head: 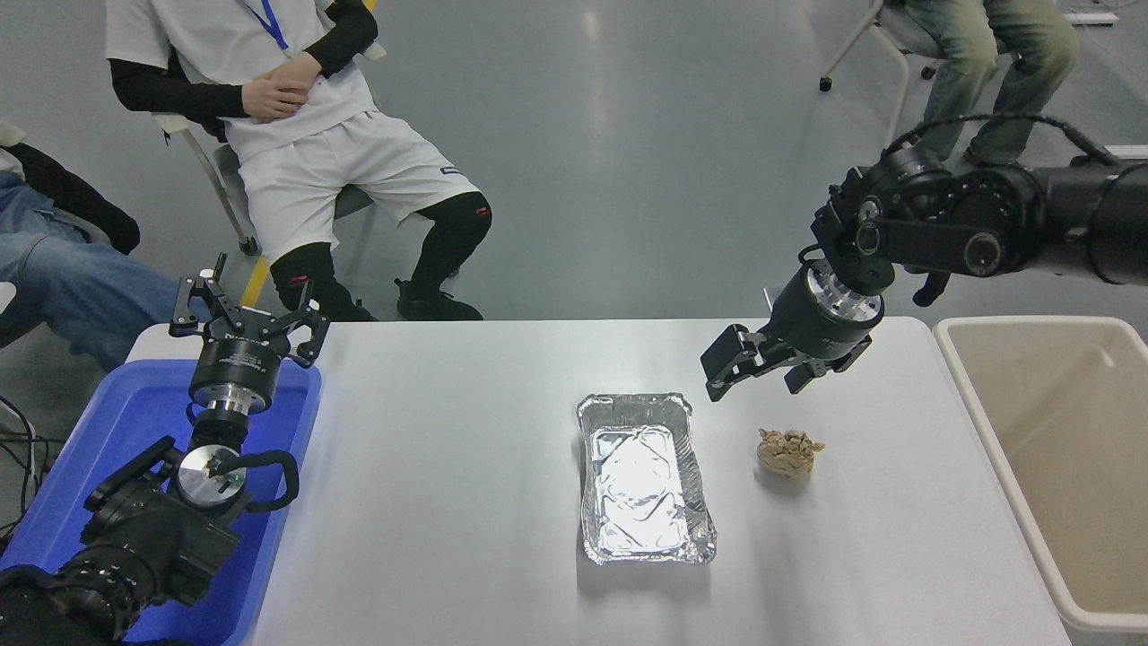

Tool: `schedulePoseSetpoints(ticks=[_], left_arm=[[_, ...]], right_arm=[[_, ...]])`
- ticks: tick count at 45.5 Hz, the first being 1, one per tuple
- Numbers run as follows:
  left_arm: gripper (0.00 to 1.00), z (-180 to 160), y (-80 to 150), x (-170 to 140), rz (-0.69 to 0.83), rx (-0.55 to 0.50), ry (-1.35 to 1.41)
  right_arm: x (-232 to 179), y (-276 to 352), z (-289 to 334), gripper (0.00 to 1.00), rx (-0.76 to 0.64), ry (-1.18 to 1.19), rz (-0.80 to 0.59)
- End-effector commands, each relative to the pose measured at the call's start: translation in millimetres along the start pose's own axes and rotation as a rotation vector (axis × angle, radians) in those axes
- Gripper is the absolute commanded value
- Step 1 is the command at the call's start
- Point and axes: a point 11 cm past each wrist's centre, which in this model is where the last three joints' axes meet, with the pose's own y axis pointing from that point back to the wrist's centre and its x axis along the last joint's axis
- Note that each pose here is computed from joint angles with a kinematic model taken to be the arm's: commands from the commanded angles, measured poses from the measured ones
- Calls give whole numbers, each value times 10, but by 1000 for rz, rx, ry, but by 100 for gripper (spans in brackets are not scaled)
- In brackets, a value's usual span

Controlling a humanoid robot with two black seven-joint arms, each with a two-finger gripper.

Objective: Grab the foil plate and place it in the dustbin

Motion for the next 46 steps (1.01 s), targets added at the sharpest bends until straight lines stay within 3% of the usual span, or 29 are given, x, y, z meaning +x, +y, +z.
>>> schedulePoseSetpoints(ticks=[1,17,46], left_arm=[[99,-1,0,0,0,0,0],[99,-1,0,0,0,0,0],[99,-1,0,0,0,0,0]], right_arm=[[-68,-311,71,100,25,-27,78],[-166,-1003,-163,100,49,-3,182],[-258,-1410,59,100,40,-100,277]])
